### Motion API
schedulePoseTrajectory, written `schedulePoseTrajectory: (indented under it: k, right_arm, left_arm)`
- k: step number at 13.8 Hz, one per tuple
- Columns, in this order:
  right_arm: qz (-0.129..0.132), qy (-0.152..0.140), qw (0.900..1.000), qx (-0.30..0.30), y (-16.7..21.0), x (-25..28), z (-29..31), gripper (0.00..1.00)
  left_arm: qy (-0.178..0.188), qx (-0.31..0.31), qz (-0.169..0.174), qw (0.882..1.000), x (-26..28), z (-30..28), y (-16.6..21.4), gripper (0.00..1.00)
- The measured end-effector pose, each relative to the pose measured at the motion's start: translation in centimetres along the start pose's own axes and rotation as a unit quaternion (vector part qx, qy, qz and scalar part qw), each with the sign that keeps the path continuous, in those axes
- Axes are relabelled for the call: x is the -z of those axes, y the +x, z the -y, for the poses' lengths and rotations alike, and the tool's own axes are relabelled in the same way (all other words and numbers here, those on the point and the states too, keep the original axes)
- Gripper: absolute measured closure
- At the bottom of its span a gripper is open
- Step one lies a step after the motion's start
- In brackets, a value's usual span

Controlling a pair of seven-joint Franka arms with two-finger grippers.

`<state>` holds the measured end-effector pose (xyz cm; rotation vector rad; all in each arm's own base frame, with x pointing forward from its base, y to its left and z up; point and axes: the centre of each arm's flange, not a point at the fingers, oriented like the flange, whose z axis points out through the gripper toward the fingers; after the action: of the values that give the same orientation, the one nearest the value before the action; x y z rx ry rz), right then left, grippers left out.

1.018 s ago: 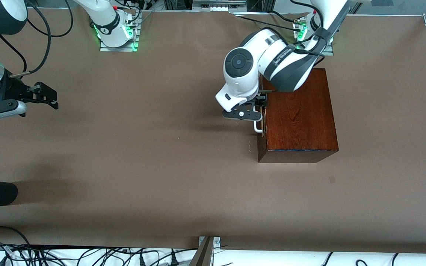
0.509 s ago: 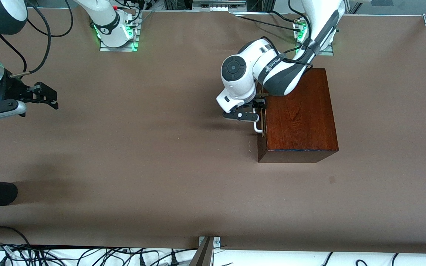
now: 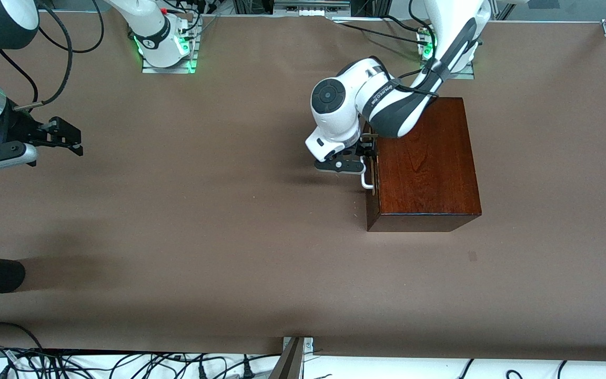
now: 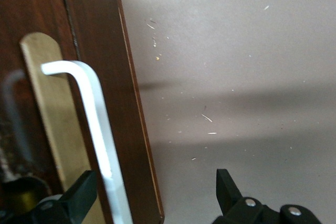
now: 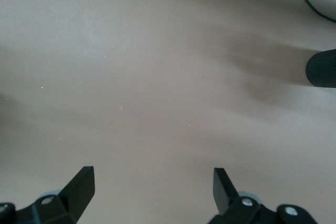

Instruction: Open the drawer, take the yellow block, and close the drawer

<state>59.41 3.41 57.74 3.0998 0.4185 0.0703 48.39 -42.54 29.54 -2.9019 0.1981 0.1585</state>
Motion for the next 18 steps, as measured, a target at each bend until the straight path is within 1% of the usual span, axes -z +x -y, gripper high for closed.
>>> schedulePoseTrajectory:
  k: [3, 8, 18]
  right_arm:
    - [0.0, 0.0, 1.0, 0.0, 0.0, 0.0, 0.0, 0.0]
    - [0.0, 0.0, 1.0, 0.0, 0.0, 0.0, 0.0, 0.0]
    - [0.0, 0.0, 1.0, 0.0, 0.0, 0.0, 0.0, 0.0]
  left_arm:
    - [0.005, 0.001, 0.014, 1.0, -2.1, -0.5, -0.1, 0.0]
    - [0.019, -0.004, 0.002, 1.0, -2.4, -0.9, -0.2, 0.0]
    - [0.023, 0.013, -0.013, 1.0, -2.5, -1.8, -0.5, 0.0]
